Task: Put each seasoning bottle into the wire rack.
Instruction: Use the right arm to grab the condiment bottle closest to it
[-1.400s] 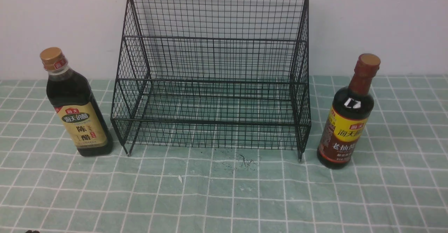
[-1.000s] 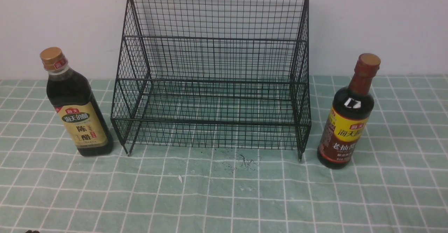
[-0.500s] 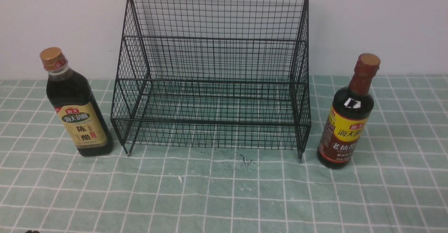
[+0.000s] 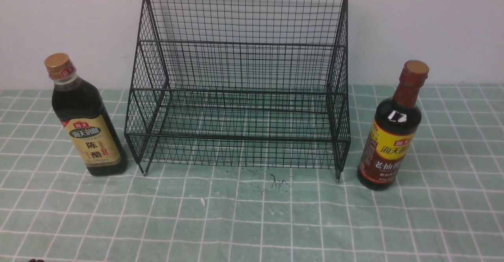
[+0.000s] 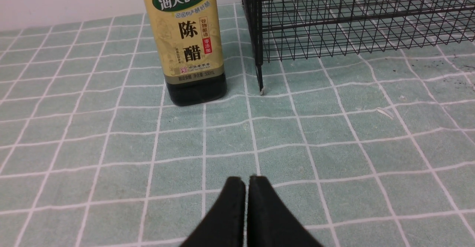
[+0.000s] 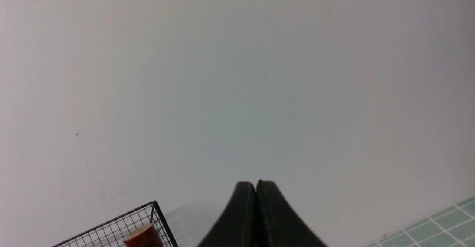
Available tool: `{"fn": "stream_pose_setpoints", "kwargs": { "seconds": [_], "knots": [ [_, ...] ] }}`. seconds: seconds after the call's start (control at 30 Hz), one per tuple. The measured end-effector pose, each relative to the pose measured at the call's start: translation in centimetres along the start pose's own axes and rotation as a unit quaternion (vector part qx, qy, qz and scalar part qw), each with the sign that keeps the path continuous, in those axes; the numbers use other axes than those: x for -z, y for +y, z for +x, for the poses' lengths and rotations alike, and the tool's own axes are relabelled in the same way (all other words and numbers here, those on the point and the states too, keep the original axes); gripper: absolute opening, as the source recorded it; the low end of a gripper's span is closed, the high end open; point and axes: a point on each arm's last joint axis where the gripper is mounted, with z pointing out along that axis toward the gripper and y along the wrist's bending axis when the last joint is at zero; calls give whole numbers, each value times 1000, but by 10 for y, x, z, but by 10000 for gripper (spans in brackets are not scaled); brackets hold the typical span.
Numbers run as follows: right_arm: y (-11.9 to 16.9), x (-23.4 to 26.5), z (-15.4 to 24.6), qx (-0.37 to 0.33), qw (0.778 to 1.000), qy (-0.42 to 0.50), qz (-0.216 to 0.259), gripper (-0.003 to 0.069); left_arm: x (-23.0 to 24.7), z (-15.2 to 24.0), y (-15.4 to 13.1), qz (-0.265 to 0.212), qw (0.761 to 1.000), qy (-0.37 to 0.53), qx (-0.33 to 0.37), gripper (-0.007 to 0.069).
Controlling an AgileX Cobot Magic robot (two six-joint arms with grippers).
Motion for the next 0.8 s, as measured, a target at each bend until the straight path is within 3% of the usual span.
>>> {"fn": "stream_pose_setpoints", "kwargs": {
  "seconds": [0.23, 0.5, 0.67, 0.8],
  "knots": [
    [36, -50, -44, 100, 984, 147, -13, -14, 0, 0, 0, 0, 1000, 0, 0, -6],
    [73, -140, -33, 197, 938, 276, -70, 15, 0, 0, 0, 0, 1000, 0, 0, -6],
    [97, -191, -6, 229, 912, 323, -106, 141, 0, 0, 0, 0, 1000, 0, 0, -6],
    [107, -220, 4, 231, 910, 328, -109, 330, 0, 0, 0, 0, 1000, 0, 0, -6]
  ]
}}
